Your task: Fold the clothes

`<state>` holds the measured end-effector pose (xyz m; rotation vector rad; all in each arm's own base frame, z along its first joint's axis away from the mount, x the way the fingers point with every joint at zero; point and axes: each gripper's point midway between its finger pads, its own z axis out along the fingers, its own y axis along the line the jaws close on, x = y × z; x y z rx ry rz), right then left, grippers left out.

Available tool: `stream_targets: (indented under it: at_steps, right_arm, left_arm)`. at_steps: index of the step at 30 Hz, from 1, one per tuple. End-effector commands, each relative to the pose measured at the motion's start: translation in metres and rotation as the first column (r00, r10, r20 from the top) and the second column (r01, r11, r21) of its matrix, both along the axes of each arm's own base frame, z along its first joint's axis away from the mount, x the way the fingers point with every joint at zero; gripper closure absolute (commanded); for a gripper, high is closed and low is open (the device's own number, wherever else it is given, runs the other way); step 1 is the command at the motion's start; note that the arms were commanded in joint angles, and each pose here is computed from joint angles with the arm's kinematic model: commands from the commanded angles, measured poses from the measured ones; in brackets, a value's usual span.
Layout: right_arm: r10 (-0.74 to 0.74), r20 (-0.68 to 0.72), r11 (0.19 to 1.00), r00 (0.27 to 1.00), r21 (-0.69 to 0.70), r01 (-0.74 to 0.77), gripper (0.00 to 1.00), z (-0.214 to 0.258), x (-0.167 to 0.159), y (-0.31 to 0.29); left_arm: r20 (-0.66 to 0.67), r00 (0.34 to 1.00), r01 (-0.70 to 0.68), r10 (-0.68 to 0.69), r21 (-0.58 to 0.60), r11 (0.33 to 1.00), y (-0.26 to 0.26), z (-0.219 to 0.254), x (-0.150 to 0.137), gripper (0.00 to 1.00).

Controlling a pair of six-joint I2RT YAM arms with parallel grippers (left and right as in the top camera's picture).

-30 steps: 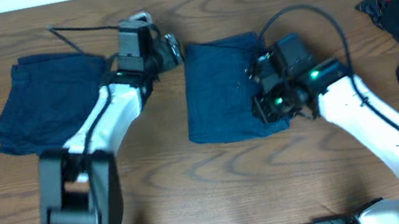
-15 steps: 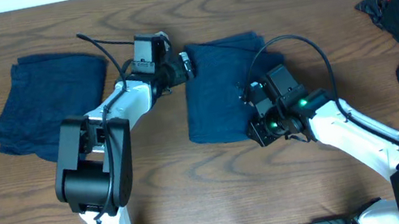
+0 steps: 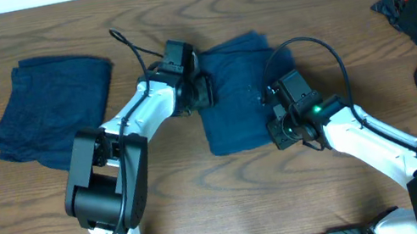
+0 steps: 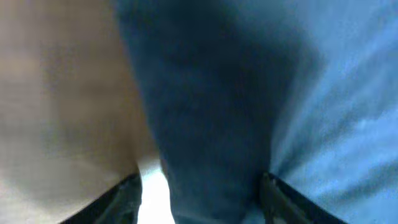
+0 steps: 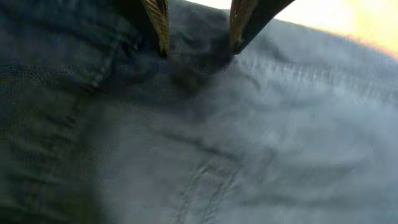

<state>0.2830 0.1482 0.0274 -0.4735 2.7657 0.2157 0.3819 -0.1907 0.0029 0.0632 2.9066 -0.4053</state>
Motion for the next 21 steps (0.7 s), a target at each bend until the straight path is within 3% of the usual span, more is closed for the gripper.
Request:
stream_targets:
  at_steps: [1,7,10,17,18,19,21]
  right_arm:
    - [-0.070,0.077,0.990,0.995,-0.119,0.079,0.68,-0.001,0.017,-0.028]
    - [-0.114,0.245,0.979,0.963,-0.138,0.151,0.68,0.016,0.058,-0.049]
    - [-0.128,0.310,0.980,0.942,-0.108,0.169,0.69,0.026,0.075,-0.052]
    - [-0.120,0.282,0.986,0.952,-0.081,0.148,0.75,0.023,0.071,-0.048]
    - [-0.120,0.279,0.986,0.953,-0.083,0.148,0.75,0.023,0.070,-0.048]
    - [-0.120,0.277,0.985,0.953,-0.083,0.148,0.75,0.023,0.070,-0.048]
    - [-0.135,0.272,0.984,0.953,-0.076,0.161,0.75,0.022,0.069,-0.049]
  left_arm:
    - [-0.216,0.976,-0.011,0.039,0.128,0.992,0.025,-0.045,-0.054,0.44]
    - [-0.414,0.908,0.017,0.058,0.174,0.985,0.022,-0.041,-0.111,0.51]
    - [-0.468,0.883,0.064,0.038,0.200,0.978,0.020,-0.035,-0.133,0.60]
    - [-0.358,0.934,0.046,0.018,0.168,0.985,0.019,0.019,-0.124,0.59]
    - [-0.318,0.948,0.035,0.019,0.165,0.986,0.021,0.030,-0.119,0.55]
    - [-0.275,0.961,0.022,0.025,0.166,0.986,0.024,0.041,-0.113,0.46]
    - [-0.164,0.986,-0.008,0.034,0.157,0.988,0.031,0.066,-0.099,0.01]
